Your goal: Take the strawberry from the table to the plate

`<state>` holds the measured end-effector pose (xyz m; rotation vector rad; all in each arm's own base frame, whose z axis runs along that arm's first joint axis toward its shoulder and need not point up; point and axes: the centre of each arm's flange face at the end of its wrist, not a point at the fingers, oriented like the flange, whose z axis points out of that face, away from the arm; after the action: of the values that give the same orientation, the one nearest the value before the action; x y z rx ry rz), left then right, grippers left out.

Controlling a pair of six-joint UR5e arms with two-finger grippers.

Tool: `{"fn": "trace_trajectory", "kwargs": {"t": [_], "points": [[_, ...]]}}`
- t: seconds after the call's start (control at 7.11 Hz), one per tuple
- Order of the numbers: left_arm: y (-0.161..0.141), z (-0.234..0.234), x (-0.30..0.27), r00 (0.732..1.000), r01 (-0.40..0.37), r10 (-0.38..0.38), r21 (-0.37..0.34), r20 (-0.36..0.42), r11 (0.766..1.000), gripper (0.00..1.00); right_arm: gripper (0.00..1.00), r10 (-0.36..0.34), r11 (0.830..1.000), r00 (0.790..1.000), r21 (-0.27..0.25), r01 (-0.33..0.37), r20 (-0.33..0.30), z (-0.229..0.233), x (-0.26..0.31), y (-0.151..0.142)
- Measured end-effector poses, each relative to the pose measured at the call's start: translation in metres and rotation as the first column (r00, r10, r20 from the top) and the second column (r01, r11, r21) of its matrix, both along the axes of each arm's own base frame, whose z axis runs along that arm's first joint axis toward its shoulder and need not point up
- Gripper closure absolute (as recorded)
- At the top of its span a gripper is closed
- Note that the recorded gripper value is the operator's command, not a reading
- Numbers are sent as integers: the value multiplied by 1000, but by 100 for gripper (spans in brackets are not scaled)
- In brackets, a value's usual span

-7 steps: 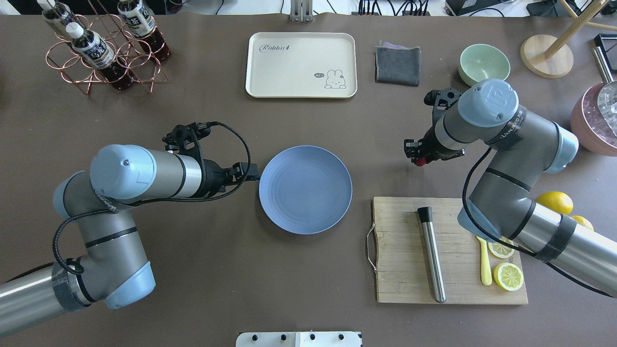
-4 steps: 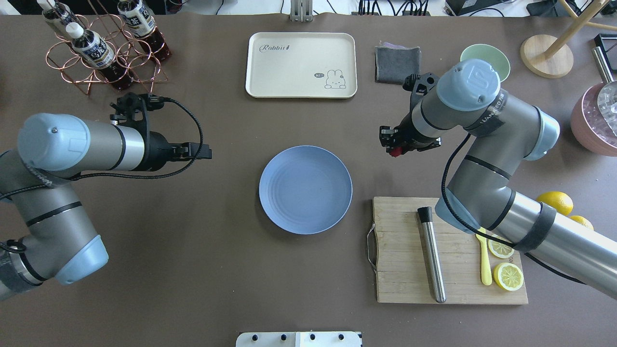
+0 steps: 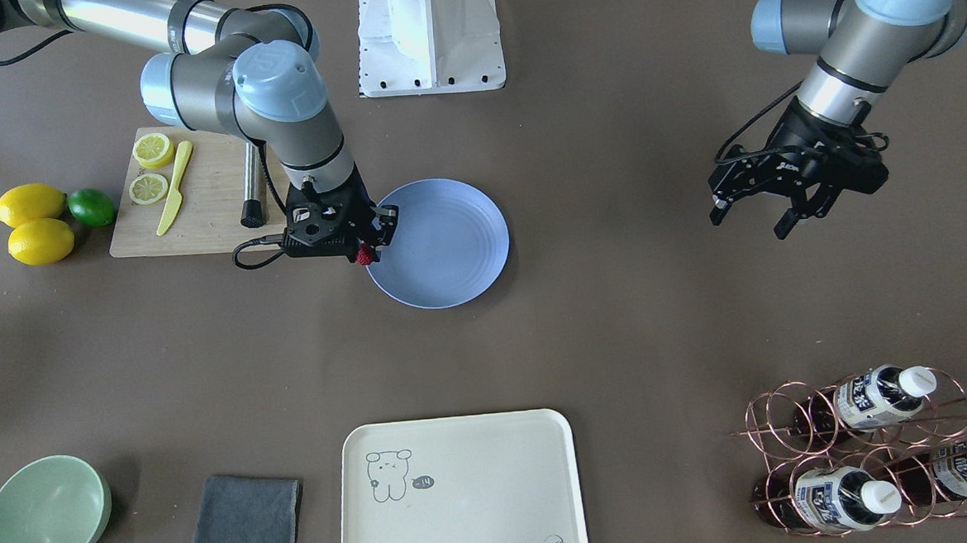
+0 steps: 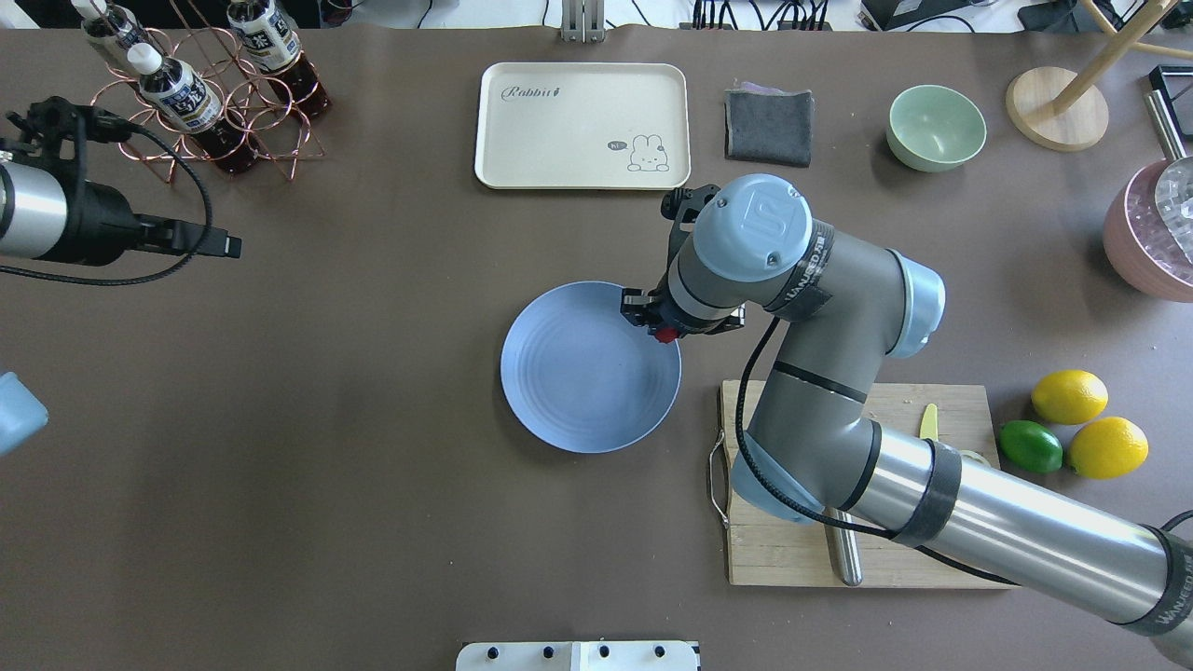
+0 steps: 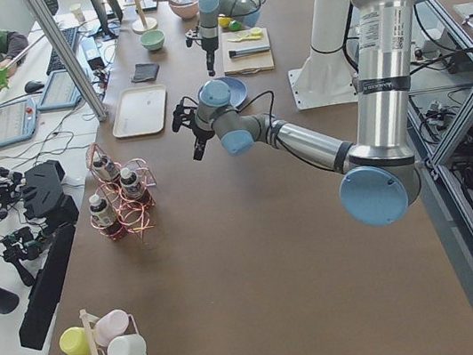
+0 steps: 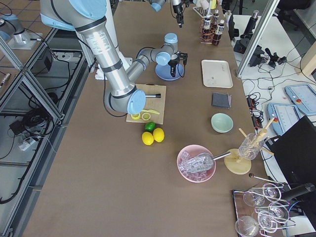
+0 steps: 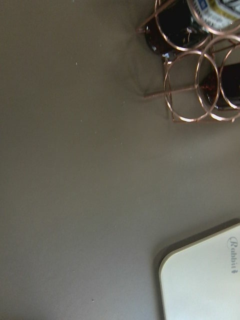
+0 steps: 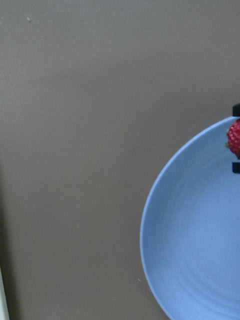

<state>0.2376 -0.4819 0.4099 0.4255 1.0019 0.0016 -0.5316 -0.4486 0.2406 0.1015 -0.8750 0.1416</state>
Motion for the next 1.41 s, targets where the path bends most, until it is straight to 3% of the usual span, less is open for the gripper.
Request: {"fn": "trace_trajectory", "kwargs": {"t": [0.56, 1.13, 1.27, 1.41], "points": [[-7, 56, -105, 998, -68, 68, -6, 11, 998, 2, 100, -24, 999, 1000, 29, 25, -14, -31, -61, 14], [-6, 85, -157, 995, -80, 80, 7, 62, 997, 2, 100, -49, 998, 998, 47, 51, -47, -23, -92, 37], [-6, 88, -164, 994, -81, 80, 10, 72, 997, 2, 1, -49, 997, 998, 54, 51, -48, -22, -96, 40], [-6, 90, -167, 994, -82, 81, 11, 77, 997, 2, 0, -48, 997, 998, 59, 50, -40, -21, -98, 42]]}}
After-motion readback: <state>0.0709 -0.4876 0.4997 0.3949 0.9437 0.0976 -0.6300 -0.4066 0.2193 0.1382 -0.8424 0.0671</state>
